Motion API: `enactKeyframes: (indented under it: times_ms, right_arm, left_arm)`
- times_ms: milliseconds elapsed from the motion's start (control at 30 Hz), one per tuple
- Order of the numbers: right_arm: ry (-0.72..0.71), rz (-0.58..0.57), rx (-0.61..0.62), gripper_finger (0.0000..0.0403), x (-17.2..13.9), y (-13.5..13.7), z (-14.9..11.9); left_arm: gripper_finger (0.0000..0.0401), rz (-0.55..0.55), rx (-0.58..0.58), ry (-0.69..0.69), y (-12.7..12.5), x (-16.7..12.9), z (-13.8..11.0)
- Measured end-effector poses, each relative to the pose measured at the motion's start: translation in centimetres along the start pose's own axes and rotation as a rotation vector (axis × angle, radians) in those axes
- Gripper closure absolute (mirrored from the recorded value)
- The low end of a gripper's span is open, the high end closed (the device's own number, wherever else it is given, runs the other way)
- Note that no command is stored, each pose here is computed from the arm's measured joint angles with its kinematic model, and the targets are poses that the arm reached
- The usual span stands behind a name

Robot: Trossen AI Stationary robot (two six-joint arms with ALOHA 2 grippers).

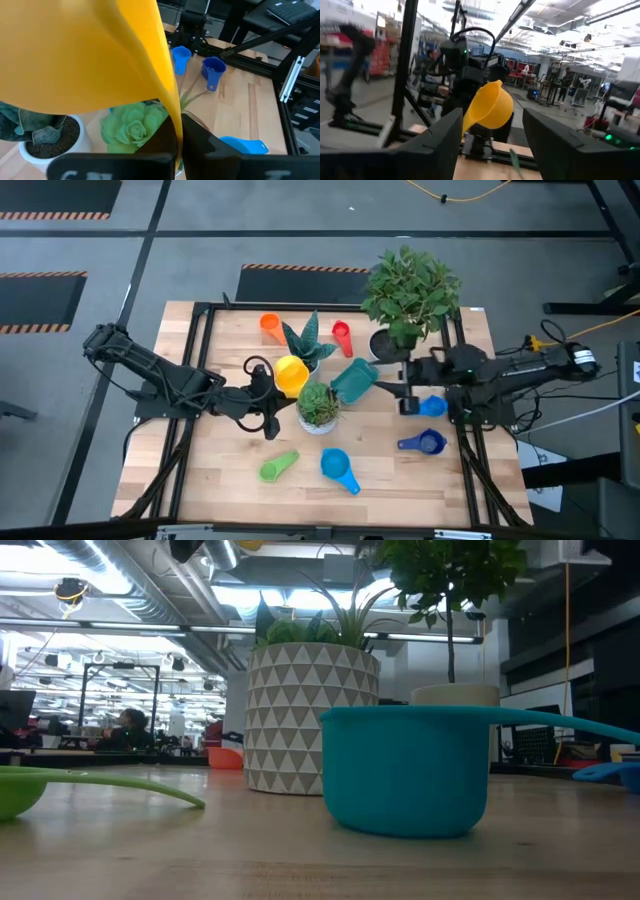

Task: Nest measuring cups in basket
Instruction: Stack the yellow measuring cup on top of the left blue measuring cup

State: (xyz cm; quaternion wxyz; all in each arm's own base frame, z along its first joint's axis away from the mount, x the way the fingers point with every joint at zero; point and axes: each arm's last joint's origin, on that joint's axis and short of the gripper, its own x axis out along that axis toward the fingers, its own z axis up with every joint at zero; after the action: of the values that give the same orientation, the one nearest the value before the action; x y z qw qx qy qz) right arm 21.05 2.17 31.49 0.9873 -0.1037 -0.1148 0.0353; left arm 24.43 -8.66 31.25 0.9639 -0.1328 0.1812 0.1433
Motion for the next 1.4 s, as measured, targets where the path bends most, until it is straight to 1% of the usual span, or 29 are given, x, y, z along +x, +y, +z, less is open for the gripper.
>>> enactKeyframes:
  times_ms: [100, 200, 500, 633, 733, 867, 1000, 1233, 1400]
  right_arm:
    - [0.017, 0.004, -0.048, 0.0190, 2.0, 0.0, 0.3]
    - [0.027, 0.006, -0.071, 0.0190, 3.9, -0.1, 0.5]
    - [0.045, 0.009, -0.079, 0.0190, 9.3, -0.1, 0.6]
    - [0.073, -0.055, -0.082, 0.0190, 11.5, -0.2, 0.2]
    - [0.087, -0.079, -0.083, 0.0190, 12.8, -0.2, -0.2]
    - [0.099, -0.074, -0.129, 0.0190, 14.1, -0.1, -0.7]
    - [0.116, -0.074, -0.129, 0.0190, 15.1, 0.1, -1.5]
    - [0.185, -0.222, -0.140, 0.0190, 16.0, -0.1, -2.7]
    - [0.192, -0.230, -0.141, 0.0190, 16.1, -0.1, -2.9]
  left_arm:
    - [0.0396, 0.000, 0.000, 0.000, 0.0, 0.0, 0.0]
    - [0.0398, 0.000, 0.000, 0.000, 0.0, 0.0, 0.0]
    - [0.0396, 0.006, 0.000, -0.003, 0.0, 0.0, 0.0]
    - [0.0398, 0.018, 0.000, -0.010, 0.1, 0.0, 0.0]
    - [0.0397, 0.019, 0.000, -0.010, 0.1, 0.0, 0.0]
    - [0.0395, 0.020, -0.001, -0.011, 0.1, 0.0, 0.0]
    - [0.0398, 0.021, 0.000, -0.011, 0.1, 0.0, 0.0]
    - [0.0395, 0.021, 0.000, -0.011, 0.1, 0.0, 0.0]
    - [0.0394, 0.022, -0.001, -0.011, 0.1, 0.0, 0.0]
